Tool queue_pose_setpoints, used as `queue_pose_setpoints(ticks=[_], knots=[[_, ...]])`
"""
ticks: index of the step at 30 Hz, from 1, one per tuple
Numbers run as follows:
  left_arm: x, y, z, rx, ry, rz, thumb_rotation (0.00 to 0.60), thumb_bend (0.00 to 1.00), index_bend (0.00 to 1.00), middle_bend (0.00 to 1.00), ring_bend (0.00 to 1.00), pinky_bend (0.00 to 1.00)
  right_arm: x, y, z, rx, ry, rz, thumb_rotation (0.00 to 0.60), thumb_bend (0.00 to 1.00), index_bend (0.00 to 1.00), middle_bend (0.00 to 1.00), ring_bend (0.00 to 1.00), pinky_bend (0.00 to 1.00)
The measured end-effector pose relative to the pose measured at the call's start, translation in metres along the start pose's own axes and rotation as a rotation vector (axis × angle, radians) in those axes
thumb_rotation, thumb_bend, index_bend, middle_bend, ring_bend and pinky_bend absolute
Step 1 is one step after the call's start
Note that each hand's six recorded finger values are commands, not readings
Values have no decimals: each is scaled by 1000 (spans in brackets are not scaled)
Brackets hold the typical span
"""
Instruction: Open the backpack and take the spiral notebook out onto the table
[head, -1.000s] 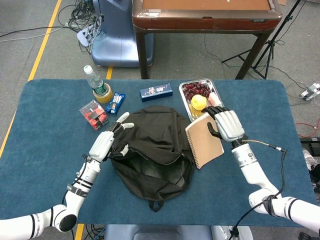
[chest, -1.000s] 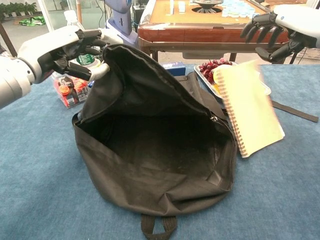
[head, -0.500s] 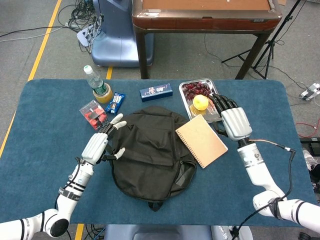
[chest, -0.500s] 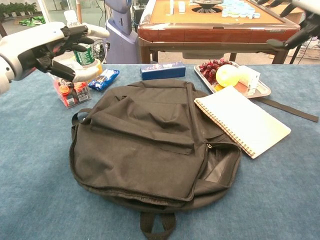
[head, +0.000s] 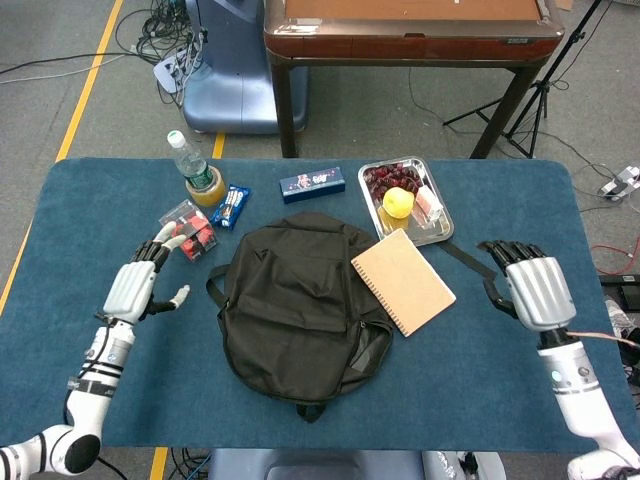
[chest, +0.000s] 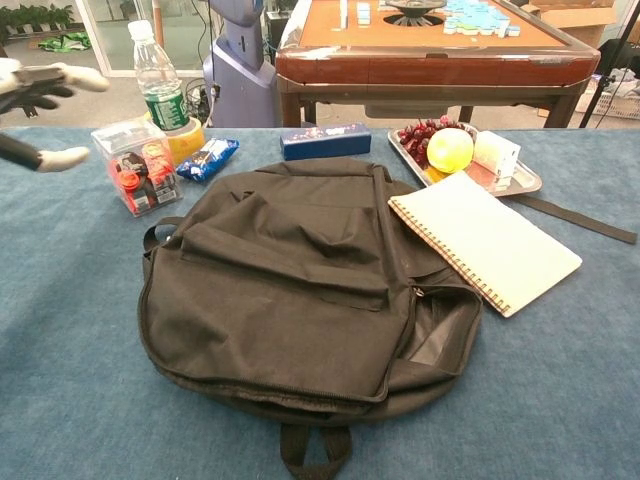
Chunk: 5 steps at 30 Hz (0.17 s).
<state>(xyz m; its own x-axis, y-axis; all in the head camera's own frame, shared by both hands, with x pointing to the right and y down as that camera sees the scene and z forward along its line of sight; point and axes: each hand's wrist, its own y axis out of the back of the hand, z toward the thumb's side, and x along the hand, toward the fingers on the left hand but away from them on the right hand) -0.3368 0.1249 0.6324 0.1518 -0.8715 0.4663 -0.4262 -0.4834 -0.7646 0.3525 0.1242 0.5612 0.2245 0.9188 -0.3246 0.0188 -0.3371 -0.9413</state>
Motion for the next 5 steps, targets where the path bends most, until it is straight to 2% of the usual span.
queue_pose_setpoints(ticks=[5], knots=[[-28, 15, -34, 91, 55, 45, 600, 326, 171, 0, 0, 36, 39, -4, -22, -19, -64, 14, 600, 423, 352, 373, 352, 421]])
